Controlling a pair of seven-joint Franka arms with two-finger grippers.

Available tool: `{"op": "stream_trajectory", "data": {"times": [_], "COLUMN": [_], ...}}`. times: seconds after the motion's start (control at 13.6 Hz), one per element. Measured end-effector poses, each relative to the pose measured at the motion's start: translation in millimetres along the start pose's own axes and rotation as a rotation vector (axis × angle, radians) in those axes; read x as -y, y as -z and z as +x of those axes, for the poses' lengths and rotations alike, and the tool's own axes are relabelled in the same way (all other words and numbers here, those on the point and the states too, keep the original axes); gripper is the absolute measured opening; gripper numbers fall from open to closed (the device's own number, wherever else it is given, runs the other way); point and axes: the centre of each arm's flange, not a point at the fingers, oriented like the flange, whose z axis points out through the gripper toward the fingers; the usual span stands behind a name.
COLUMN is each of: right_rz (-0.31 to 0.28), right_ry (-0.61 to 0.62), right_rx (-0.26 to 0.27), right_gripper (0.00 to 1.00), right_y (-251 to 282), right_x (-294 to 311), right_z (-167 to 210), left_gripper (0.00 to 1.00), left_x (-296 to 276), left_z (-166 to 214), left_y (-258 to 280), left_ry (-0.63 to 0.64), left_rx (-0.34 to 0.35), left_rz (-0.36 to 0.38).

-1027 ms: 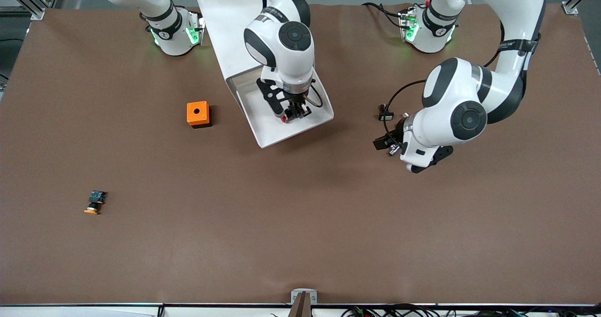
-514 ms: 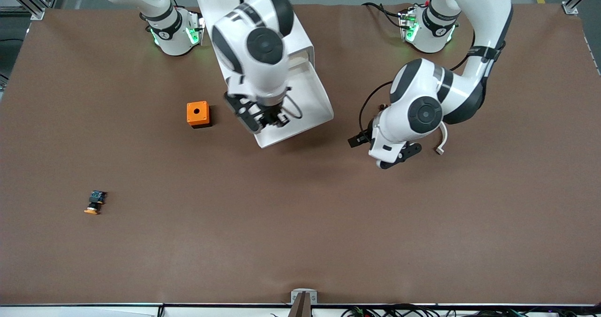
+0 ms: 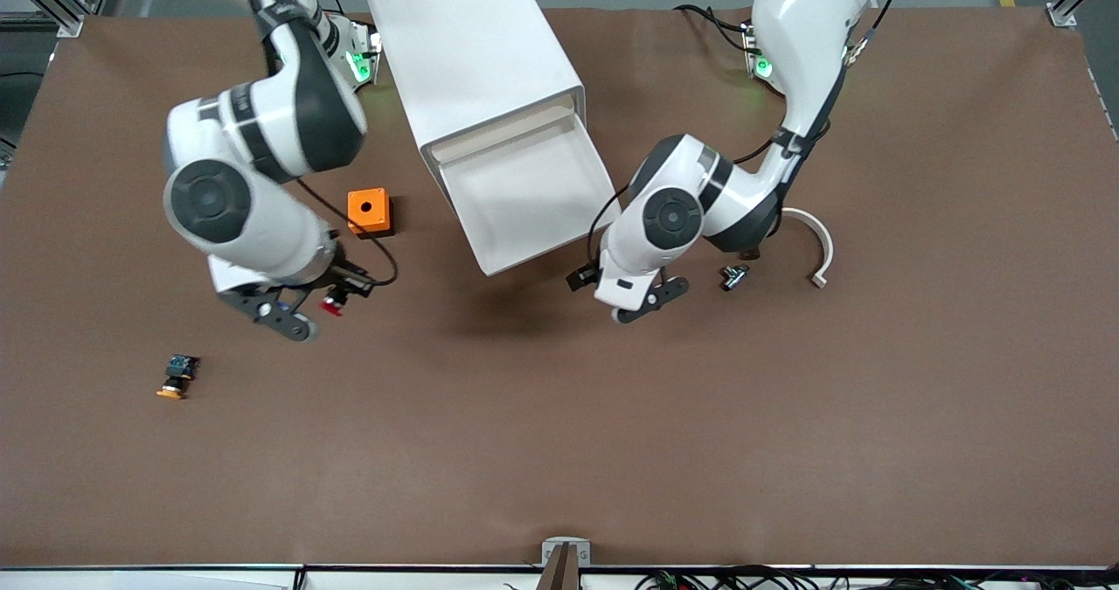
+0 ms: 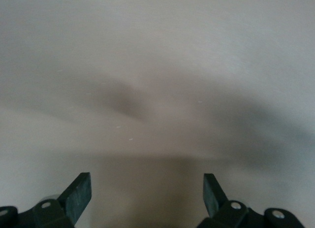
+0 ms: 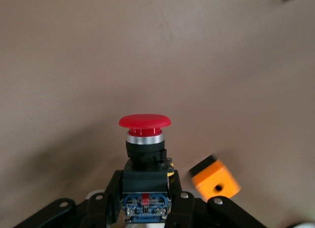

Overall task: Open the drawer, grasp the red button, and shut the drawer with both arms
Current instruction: 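Lift the red button out while the left gripper reaches the drawer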

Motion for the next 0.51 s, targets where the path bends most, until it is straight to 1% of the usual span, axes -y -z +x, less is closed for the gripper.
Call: {"op": "stream_trajectory", "data": {"times": [0.15, 0.29, 0.51], "right_rz": [0.023, 0.044, 0.058], "right_ry": [0.109, 0.19, 0.261], "right_rx": [-0.012, -0.037, -0.075], "right_gripper": [0.41, 0.41, 0.41], "right_y": [-24.8, -59.1, -101.0], "right_x": [-45.0, -92.5, -145.1], "right_z": [39.6, 73.5, 106.3], "left_gripper": [1.0, 1.0, 1.0], "left_x": [-17.1, -26.6, -36.1], "left_z": [-22.5, -45.5, -73.1], "left_y": [-7.8, -18.1, -29.5], "left_ry": [-0.075, -0.117, -0.145], "left_rx": [-0.04, -0.042, -0.036], "left_rz": [0.024, 0.04, 0.052]}}
